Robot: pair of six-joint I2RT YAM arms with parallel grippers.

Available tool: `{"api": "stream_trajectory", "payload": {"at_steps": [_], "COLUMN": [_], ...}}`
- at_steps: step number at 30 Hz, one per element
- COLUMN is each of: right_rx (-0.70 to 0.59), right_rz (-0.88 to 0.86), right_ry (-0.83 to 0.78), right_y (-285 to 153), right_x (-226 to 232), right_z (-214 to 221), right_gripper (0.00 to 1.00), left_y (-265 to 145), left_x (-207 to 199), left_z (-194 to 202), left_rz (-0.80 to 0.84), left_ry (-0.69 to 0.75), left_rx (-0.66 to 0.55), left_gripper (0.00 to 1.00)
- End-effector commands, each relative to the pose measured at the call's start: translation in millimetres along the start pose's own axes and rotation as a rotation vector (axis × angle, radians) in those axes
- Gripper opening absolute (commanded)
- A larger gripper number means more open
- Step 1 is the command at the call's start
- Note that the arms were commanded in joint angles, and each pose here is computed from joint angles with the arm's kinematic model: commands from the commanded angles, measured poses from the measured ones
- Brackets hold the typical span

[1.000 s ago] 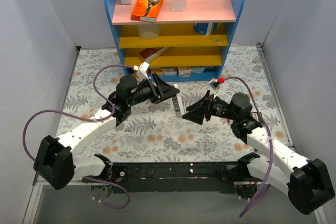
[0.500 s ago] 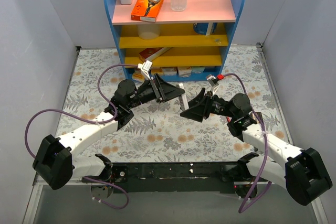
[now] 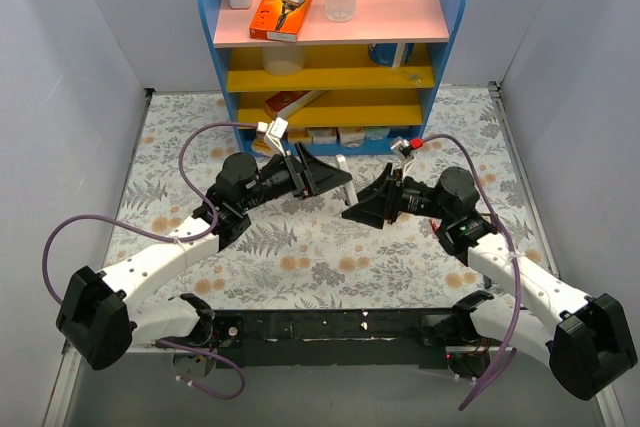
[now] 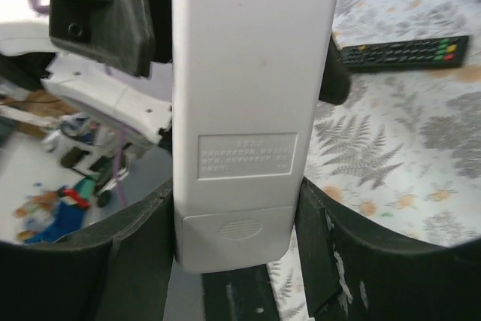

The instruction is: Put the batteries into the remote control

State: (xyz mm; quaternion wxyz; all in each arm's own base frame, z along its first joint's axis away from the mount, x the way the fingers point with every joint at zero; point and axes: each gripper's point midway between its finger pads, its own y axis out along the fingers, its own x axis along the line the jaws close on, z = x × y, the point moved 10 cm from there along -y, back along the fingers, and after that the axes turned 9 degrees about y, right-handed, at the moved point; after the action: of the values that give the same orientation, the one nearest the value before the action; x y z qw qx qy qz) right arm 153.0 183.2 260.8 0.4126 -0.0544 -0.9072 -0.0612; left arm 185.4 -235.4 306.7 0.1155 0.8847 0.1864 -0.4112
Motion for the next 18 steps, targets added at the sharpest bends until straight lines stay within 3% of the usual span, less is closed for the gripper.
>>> {"api": "stream_trajectory", "payload": {"at_steps": [1,10,18], "right_rx": [-0.015,0.029,0.071], "right_rz": [0.208,0.558,0.683], "right_ry": [-0.183,-0.324,-0.412], "right_y": [-2,1,18], "right_x": [-1,-10,-4], "right_z": [-17,-19,-13], "right_gripper": [0.08,0.01,0.01], "left_y": [-8,-2,13], "left_x": [-10,-6,-3], "left_z": [-13,-8,-2], "left_rz": [-0.123,-0.305,-0.412], "left_ry": [0.086,0.018,-0.033], "left_rx": [-0.023,-0.056,-0.079], "left_gripper": [0.98,0.98,0.98]}}
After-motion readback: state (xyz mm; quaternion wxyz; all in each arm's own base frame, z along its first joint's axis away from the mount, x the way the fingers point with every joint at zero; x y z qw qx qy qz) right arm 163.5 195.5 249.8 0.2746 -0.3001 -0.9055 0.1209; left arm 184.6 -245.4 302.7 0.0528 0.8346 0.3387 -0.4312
